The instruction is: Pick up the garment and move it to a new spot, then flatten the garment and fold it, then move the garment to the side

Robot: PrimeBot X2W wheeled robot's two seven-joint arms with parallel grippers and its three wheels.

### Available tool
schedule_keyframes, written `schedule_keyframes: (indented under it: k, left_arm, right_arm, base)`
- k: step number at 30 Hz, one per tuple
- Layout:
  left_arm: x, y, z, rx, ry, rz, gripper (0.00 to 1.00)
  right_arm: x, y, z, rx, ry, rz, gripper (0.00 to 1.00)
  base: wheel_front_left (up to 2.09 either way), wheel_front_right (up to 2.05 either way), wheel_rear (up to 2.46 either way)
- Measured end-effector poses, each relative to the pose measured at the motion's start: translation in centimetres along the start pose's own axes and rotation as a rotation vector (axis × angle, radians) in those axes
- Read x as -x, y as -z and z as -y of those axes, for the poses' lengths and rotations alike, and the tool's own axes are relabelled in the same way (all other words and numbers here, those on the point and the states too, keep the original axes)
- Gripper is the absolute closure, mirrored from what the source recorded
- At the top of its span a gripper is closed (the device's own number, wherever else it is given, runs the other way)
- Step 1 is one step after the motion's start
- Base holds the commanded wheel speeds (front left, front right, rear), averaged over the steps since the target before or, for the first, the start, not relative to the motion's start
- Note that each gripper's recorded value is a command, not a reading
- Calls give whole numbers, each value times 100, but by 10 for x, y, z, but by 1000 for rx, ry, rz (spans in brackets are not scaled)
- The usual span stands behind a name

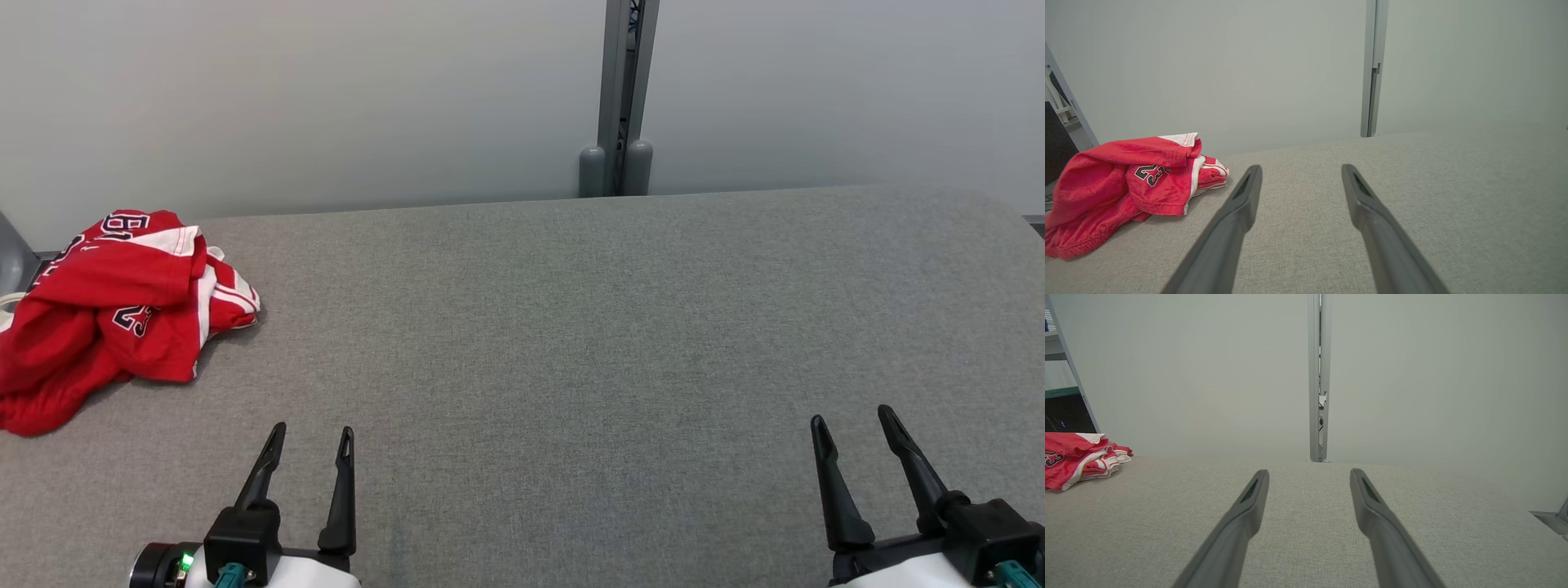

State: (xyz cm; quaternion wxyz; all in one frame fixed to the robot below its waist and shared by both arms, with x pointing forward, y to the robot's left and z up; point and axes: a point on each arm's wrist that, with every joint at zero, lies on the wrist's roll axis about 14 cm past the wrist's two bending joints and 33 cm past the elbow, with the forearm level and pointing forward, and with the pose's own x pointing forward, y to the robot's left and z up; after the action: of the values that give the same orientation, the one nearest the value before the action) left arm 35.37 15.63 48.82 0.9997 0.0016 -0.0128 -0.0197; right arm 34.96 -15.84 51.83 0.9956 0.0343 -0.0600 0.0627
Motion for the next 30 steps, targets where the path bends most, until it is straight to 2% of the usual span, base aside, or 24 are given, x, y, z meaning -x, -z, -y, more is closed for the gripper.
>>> schedule_keyframes:
  k: [30]
  left_arm:
    - [3, 4, -4, -3, -7, -12, 0]
  right_arm:
    - [-3, -1, -3, -9, -11, 5, 0]
  base:
    - [0, 0, 0]
